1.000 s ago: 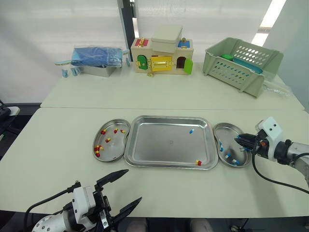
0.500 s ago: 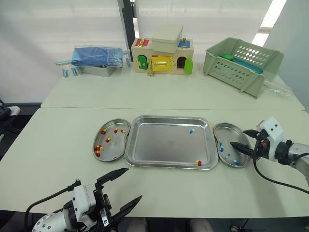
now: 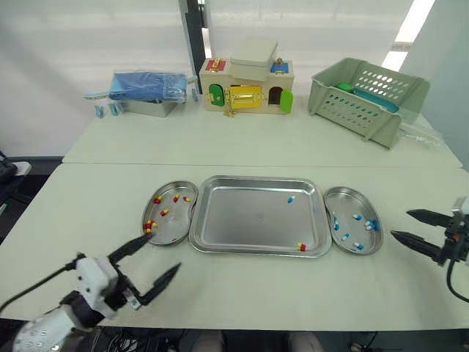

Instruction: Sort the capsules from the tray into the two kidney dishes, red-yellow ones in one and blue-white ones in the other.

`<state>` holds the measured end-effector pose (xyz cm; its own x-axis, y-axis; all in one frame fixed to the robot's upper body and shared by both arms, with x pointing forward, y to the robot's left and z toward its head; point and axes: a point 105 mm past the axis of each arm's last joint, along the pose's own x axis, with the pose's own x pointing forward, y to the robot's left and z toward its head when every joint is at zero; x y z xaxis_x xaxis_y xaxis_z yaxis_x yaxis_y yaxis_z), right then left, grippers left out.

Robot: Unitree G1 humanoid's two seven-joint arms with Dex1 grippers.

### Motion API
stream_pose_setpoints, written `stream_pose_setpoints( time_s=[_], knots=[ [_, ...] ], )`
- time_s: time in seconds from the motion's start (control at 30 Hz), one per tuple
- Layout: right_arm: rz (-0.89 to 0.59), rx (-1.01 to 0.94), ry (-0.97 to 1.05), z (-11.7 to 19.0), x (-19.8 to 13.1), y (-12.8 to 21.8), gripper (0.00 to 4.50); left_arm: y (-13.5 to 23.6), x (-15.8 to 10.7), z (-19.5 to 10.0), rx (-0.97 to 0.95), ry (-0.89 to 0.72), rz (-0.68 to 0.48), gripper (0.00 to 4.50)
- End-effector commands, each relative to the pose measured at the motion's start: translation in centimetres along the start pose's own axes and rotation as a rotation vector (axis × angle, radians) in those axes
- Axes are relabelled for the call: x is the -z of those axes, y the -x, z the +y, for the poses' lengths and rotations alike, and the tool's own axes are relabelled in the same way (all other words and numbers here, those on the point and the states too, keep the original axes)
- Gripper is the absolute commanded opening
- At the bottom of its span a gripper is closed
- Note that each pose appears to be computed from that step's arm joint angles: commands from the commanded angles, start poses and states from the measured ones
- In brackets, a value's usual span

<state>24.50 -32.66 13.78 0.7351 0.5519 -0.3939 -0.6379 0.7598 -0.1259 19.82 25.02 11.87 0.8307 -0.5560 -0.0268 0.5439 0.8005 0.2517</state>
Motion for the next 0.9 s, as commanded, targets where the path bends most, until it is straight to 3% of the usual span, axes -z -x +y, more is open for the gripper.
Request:
stream_pose_setpoints(
  time_s=[0.03, 0.23, 0.43, 0.9],
  knots=[
    [0.046, 0.009, 0.056, -0.7, 0.9, 1.5, 4.43, 3.0, -0.6, 3.8, -0.151, -0.033, 0.085, 4.50],
    [0.046, 0.021, 0.074, -1.0, 2.0, 1.6, 4.43, 7.3, -0.2, 8.9, -0.348, -0.050, 0.211, 4.50],
    [0.040, 0.009, 0.091, -1.0, 2.0, 1.3, 4.43, 9.0, 0.3, 11.8, -0.405, -0.047, 0.300, 4.50],
    [0.021, -0.017, 0.087, 0.2, 2.1, 1.4, 4.43, 6.2, -0.1, 10.6, -0.306, -0.025, 0.286, 4.50]
  ],
)
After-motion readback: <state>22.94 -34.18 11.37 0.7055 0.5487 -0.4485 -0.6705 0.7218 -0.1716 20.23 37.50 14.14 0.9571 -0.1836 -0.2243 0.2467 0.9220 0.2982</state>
